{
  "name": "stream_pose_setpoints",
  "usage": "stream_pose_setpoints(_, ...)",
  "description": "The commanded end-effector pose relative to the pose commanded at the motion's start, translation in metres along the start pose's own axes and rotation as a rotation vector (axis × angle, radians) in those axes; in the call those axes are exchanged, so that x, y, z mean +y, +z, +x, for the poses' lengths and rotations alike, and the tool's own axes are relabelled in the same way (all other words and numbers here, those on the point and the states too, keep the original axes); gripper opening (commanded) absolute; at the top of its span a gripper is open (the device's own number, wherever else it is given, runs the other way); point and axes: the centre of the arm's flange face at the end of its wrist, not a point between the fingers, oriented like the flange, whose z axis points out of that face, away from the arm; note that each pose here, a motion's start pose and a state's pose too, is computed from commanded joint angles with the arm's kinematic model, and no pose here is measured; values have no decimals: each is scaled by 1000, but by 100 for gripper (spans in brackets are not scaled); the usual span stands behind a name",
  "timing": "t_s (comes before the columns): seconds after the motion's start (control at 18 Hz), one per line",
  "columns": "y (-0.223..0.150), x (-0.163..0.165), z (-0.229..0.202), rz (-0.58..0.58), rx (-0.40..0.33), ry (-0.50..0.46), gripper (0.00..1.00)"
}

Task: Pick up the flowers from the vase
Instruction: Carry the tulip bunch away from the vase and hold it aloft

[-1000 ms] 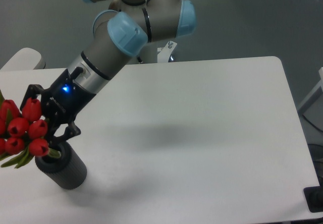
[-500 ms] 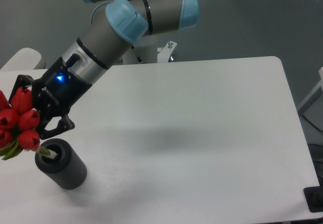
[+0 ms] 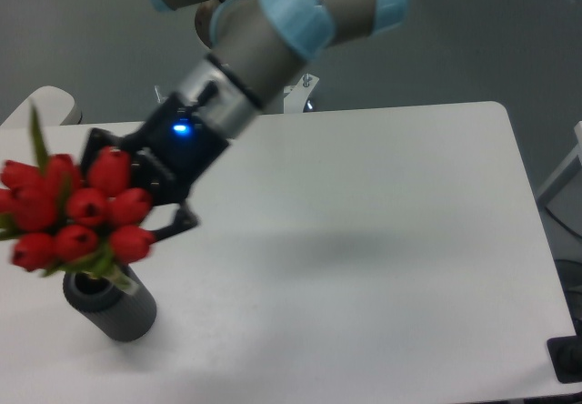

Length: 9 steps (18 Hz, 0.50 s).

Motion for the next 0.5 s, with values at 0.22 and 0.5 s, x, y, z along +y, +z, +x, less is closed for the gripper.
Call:
stream_pose_setpoints(0.22,-32,7,-48,19,-64,19,39)
stream_pose_setpoints(0.5,-53,36,-90,33,-79,105,39)
